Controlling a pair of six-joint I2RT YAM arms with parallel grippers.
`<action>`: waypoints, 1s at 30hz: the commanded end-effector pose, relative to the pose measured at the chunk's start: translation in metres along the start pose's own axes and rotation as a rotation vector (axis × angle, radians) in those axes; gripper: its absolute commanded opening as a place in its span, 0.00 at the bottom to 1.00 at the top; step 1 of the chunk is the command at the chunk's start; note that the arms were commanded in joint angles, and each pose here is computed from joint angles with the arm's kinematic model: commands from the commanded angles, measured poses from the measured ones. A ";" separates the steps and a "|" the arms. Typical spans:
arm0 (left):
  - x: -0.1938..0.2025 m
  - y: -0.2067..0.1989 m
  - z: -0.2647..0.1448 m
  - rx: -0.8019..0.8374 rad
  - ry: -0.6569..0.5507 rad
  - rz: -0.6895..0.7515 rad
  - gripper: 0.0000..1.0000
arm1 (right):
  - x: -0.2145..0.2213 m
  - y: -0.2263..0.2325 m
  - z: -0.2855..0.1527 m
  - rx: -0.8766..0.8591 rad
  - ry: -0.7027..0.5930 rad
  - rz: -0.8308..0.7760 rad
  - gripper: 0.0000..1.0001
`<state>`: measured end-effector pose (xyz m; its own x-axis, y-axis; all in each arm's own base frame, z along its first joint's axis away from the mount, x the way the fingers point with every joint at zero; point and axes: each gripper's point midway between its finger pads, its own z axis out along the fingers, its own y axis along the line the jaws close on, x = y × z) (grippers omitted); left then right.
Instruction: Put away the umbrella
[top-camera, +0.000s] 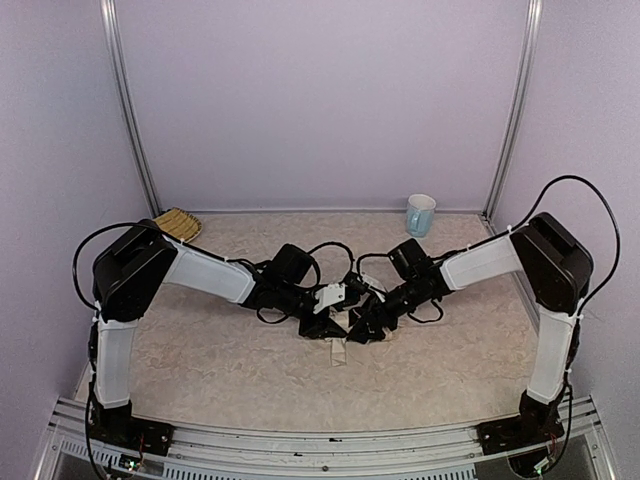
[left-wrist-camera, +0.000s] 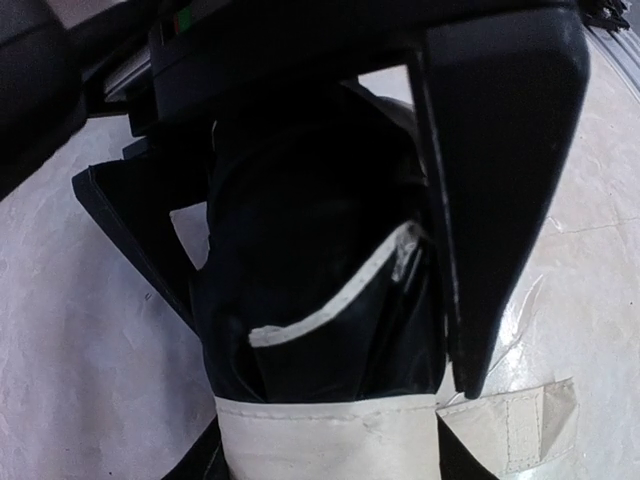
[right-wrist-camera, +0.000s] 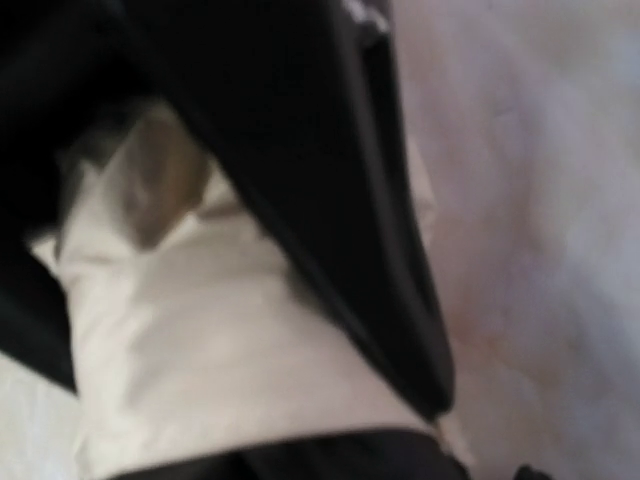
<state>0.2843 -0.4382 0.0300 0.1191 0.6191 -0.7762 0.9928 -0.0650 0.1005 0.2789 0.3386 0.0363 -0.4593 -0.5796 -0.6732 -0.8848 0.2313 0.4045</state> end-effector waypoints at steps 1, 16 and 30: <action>0.073 -0.043 0.012 0.121 0.209 -0.111 0.48 | 0.018 -0.006 0.019 0.036 0.014 0.018 0.80; 0.075 -0.044 0.015 0.126 0.185 -0.116 0.52 | -0.021 0.033 0.005 -0.154 -0.254 0.023 0.68; 0.074 -0.041 0.018 0.105 0.170 -0.130 0.52 | -0.022 0.023 0.027 -0.068 -0.279 0.068 0.72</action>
<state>0.2756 -0.4373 0.0272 0.1075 0.5984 -0.7939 0.9937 -0.0903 0.0665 0.2759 0.3592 0.0481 -0.5479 -0.3281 -0.7695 -0.8364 0.2307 0.4971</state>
